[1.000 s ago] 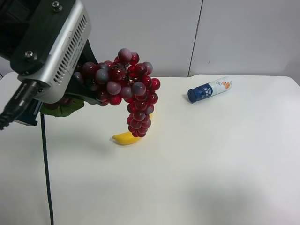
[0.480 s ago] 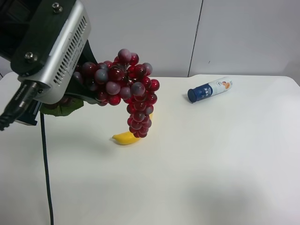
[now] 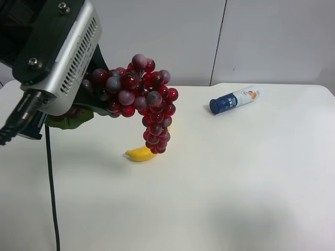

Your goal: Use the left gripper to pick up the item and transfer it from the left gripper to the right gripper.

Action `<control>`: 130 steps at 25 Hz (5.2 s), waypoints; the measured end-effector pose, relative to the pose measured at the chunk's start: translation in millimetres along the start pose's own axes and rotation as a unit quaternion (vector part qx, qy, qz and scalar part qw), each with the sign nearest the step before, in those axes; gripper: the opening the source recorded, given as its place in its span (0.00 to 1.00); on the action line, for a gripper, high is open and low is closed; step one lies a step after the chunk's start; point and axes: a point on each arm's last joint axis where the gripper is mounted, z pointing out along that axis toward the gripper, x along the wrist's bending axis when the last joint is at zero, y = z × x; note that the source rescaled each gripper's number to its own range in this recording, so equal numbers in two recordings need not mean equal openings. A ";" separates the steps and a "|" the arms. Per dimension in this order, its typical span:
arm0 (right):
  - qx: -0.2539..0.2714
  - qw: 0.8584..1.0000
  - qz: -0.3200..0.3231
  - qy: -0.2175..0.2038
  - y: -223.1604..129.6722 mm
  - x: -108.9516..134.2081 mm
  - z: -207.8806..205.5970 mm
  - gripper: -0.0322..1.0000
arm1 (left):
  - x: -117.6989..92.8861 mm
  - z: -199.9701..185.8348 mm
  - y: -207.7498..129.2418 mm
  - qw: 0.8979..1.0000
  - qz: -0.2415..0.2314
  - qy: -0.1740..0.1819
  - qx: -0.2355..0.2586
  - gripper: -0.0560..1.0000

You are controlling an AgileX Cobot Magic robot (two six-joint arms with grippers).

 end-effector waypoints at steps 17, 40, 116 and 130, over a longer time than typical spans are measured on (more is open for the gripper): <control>0.055 0.998 -0.011 0.038 25.1 6.3 15.1 1.00 | 0.0 0.0 0.0 1.000 0.000 0.000 0.000 0.06; -0.004 0.869 -0.269 0.414 80.9 120.8 120.2 1.00 | 0.0 0.0 0.0 1.000 0.000 0.000 0.000 0.05; 0.027 0.815 -0.305 0.492 71.6 230.0 189.3 0.04 | -1.6 -21.5 1.6 0.996 -0.085 0.035 -0.007 1.00; 0.028 0.814 -0.305 0.494 71.4 230.1 188.9 0.04 | -33.6 -77.1 -19.0 0.942 -0.320 0.040 0.095 1.00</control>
